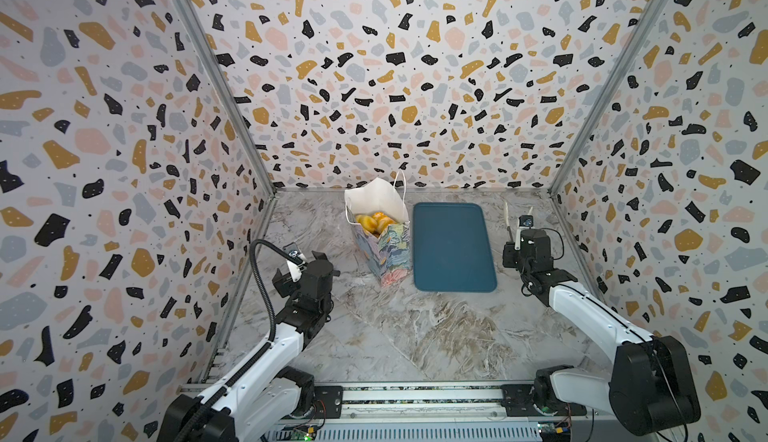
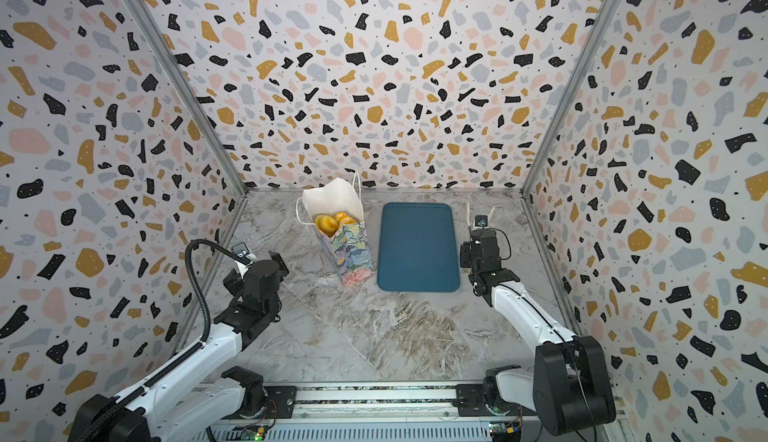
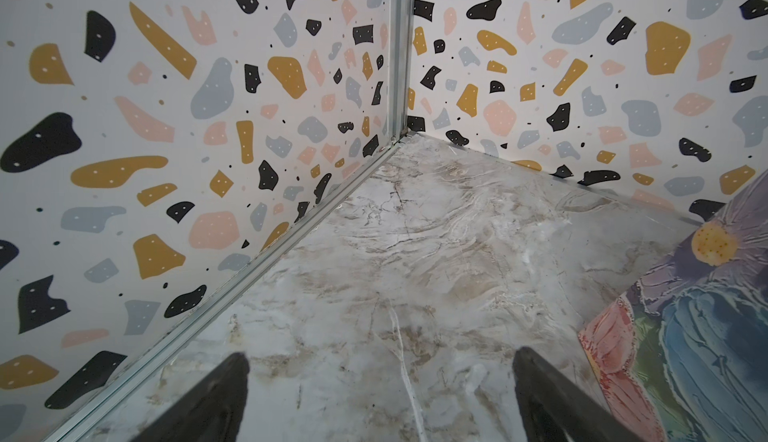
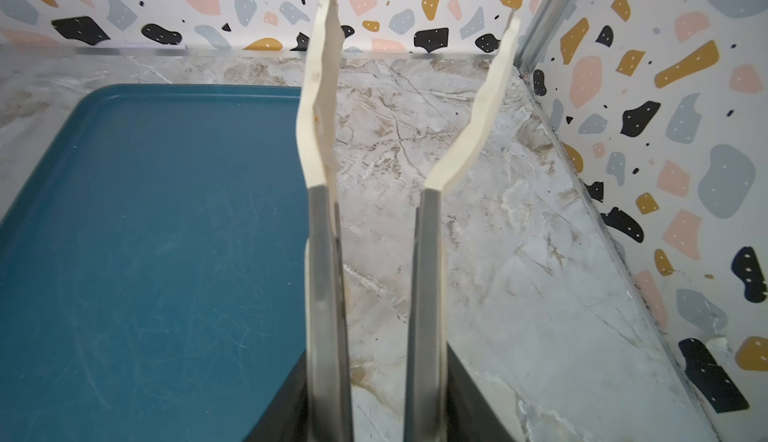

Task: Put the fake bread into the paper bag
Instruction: 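Move the right gripper toward the table corner and set the tongs down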

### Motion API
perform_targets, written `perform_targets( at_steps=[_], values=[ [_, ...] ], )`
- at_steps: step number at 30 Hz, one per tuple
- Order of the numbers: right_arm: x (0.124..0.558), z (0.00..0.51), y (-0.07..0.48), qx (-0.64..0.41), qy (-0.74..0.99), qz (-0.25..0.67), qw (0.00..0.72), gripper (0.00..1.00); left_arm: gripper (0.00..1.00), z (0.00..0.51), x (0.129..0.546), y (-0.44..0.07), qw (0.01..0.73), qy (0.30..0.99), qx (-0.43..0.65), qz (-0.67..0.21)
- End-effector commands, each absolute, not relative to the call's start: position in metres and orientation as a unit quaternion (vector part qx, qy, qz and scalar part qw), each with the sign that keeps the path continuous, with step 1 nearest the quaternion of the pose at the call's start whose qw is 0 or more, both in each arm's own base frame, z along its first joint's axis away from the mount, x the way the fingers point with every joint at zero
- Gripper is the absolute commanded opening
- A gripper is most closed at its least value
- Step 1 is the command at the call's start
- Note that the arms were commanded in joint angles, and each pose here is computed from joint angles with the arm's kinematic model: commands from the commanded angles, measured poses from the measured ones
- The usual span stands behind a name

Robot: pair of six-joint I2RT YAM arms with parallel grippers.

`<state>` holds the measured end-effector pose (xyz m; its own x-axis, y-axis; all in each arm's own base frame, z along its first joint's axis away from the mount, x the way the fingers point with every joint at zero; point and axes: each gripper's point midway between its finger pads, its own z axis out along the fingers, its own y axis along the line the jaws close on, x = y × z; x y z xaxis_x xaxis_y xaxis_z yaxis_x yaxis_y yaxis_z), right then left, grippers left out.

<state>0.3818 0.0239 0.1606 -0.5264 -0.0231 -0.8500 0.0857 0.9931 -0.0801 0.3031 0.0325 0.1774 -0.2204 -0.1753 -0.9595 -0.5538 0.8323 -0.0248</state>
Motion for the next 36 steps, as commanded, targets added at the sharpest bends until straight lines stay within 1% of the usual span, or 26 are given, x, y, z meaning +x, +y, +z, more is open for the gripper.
perform_targets(
  at_steps=[1, 5, 10, 20, 28, 36],
  values=[
    [0.396, 0.183, 0.012, 0.030, 0.850, -0.052, 0.524, 0.43, 1.00, 0.183, 0.302, 0.037, 0.595, 0.744, -0.254, 0.169],
    [0.402, 0.167, -0.002, 0.044, 0.859, -0.039, 0.509, 0.43, 1.00, 0.177, 0.297, 0.041, 0.590, 0.745, -0.255, 0.179],
    [0.410, 0.142, -0.017, 0.060, 0.874, -0.036, 0.482, 0.43, 0.99, 0.179, 0.293, 0.045, 0.604, 0.730, -0.264, 0.182],
    [0.426, 0.098, -0.025, 0.064, 0.897, -0.037, 0.437, 0.41, 0.99, 0.176, 0.291, 0.045, 0.607, 0.727, -0.274, 0.170],
    [0.437, 0.079, -0.029, 0.055, 0.905, -0.050, 0.418, 0.41, 1.00, 0.182, 0.287, 0.046, 0.607, 0.727, -0.273, 0.169],
    [0.443, 0.065, -0.027, 0.046, 0.914, -0.036, 0.402, 0.41, 1.00, 0.183, 0.284, 0.047, 0.610, 0.723, -0.277, 0.166]
  ],
)
